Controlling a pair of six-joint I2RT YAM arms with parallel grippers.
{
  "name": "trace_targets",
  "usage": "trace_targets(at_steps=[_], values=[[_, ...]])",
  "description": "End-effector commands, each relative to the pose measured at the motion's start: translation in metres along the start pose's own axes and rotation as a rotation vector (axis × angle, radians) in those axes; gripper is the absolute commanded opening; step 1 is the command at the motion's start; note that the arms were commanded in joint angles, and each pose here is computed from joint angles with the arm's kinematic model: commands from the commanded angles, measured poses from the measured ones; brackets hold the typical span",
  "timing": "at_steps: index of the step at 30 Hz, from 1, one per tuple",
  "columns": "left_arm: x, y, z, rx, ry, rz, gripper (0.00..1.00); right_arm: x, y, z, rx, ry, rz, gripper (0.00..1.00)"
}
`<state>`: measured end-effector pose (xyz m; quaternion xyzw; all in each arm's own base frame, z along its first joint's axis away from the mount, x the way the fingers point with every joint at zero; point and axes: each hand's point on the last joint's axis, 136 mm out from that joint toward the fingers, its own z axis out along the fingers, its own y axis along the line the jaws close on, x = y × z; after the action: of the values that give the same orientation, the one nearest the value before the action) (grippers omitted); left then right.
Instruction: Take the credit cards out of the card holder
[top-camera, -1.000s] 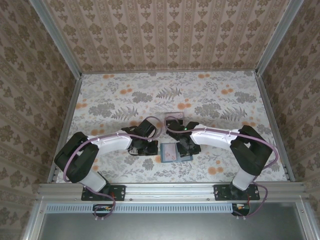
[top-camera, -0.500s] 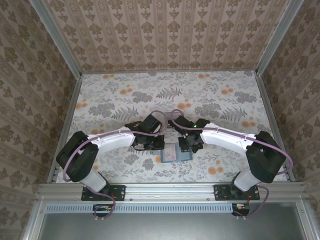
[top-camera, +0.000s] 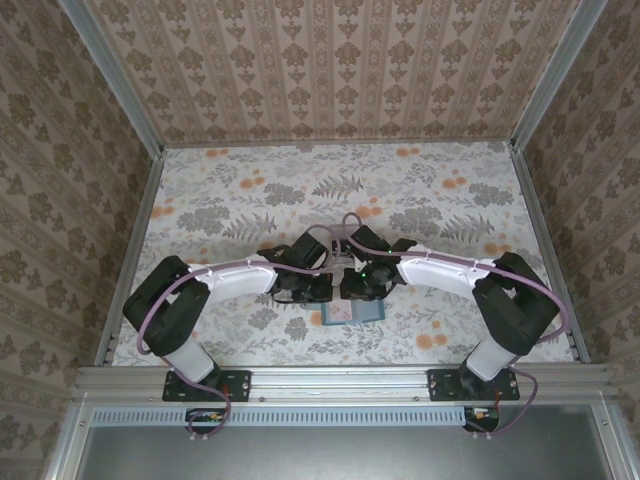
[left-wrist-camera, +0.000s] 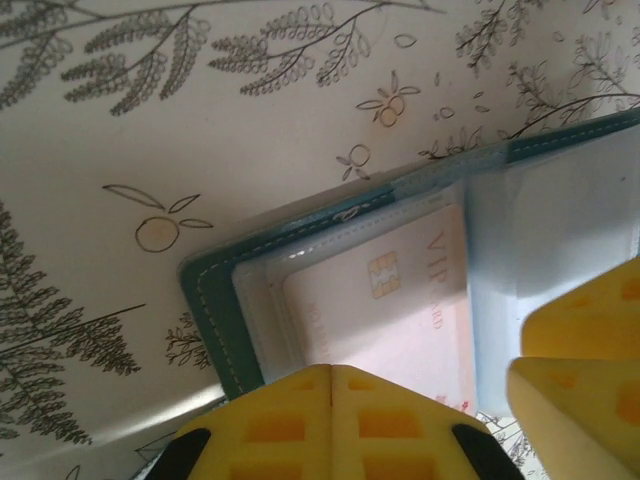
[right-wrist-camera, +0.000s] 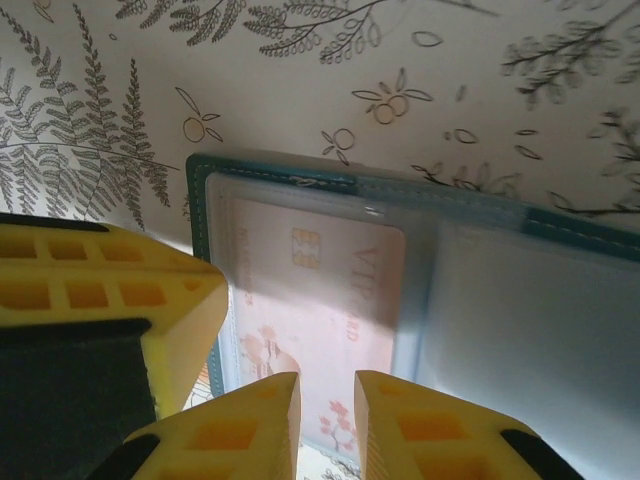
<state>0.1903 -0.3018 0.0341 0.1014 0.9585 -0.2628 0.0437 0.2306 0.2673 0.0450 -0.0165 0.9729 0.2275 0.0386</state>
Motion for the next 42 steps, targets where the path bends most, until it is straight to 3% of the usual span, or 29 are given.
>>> trace_targets(at_steps=[1, 13, 23, 42], values=[[0.008, 0.013, 0.006, -0.034, 0.027, -0.016, 0.04, 0.002, 0.004, 0.011, -0.051, 0.032, 0.027, 0.22], [0.016, 0.021, 0.011, -0.055, 0.062, -0.019, 0.04, 0.008, -0.015, 0.024, 0.01, 0.053, 0.045, 0.26], [0.017, 0.024, 0.009, -0.061, 0.064, -0.023, 0.04, 0.007, -0.029, 0.014, 0.099, 0.033, 0.029, 0.31], [0.005, -0.012, -0.007, -0.001, 0.037, 0.019, 0.03, 0.002, -0.013, -0.01, 0.003, -0.01, 0.036, 0.33]])
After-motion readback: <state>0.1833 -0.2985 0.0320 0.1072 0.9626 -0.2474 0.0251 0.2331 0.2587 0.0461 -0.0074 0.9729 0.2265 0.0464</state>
